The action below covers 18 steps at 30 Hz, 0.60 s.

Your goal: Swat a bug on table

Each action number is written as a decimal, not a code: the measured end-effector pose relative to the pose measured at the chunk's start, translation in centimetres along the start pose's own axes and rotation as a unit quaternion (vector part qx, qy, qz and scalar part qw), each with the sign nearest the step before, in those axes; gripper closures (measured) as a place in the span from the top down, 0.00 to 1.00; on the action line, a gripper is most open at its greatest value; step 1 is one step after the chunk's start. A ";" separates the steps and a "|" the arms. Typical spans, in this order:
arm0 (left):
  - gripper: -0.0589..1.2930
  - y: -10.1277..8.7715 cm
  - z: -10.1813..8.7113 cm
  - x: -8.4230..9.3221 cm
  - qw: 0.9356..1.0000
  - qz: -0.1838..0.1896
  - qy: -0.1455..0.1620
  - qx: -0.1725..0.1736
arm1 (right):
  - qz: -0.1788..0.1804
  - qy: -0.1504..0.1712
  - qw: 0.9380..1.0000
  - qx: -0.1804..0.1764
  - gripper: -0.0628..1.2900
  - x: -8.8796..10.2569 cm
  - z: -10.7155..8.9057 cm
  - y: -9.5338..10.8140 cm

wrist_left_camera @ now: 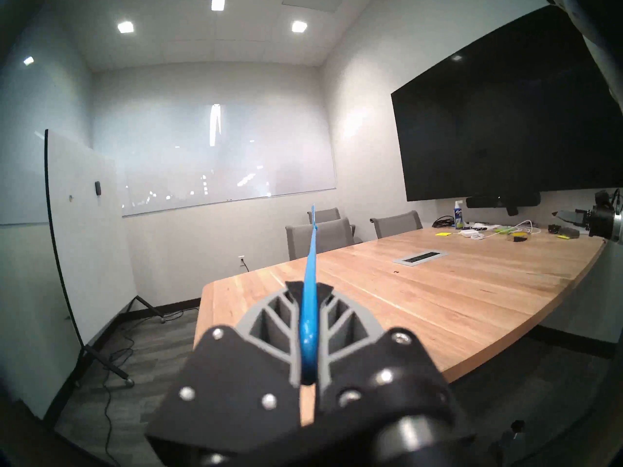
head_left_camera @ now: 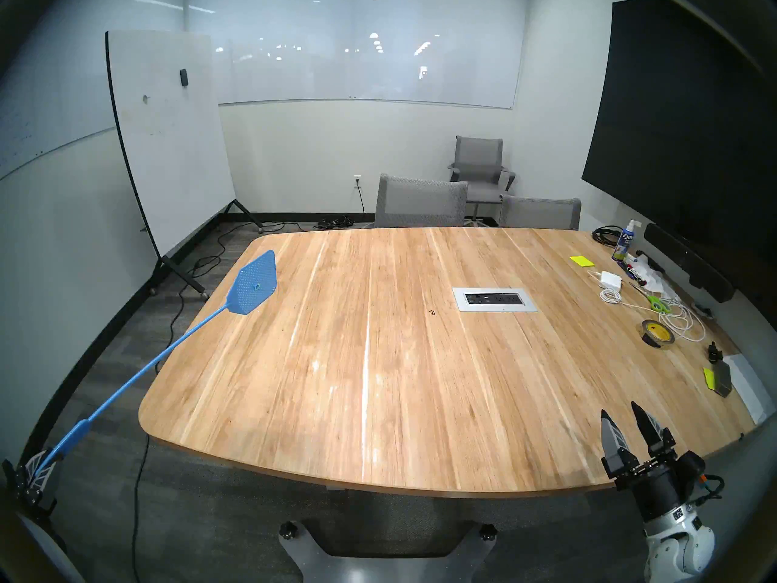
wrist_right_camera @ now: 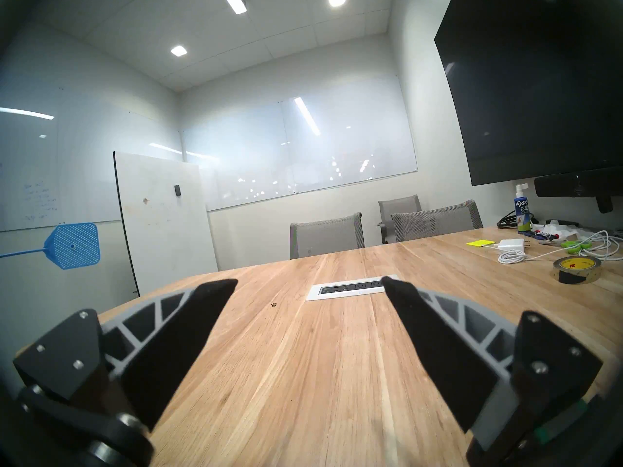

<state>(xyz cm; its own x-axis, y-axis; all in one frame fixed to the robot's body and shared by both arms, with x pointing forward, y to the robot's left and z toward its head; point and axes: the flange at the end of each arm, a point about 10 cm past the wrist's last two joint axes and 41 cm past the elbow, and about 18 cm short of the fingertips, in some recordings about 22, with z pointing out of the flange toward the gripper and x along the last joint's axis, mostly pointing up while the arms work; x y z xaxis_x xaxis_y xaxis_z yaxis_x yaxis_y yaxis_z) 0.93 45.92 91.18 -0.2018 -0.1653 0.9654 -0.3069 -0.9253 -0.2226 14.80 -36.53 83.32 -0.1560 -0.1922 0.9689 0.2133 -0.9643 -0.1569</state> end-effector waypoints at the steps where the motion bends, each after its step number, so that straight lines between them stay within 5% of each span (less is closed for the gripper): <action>1: 0.08 0.2 0.1 0.1 1.000 0.007 0.000 0.002 | 0.000 0.000 1.000 0.000 0.97 0.0 0.0 0.0; 9: 0.08 2.8 1.2 0.6 0.997 0.073 -0.001 0.017 | 0.000 0.000 1.000 0.000 0.97 0.0 0.0 0.0; 18: 0.08 6.4 0.6 -1.1 0.991 0.124 -0.030 0.032 | 0.000 0.000 1.000 0.000 0.97 0.0 0.0 0.0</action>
<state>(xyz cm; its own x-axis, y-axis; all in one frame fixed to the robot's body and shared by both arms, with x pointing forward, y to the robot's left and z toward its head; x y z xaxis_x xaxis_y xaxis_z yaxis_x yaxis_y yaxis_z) -0.27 39.95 88.73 -0.2070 -0.4083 0.8891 -0.1952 -0.8732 -0.4465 14.80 -36.54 83.33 -0.1569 -0.1917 0.9688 0.2137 -0.9643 -0.1562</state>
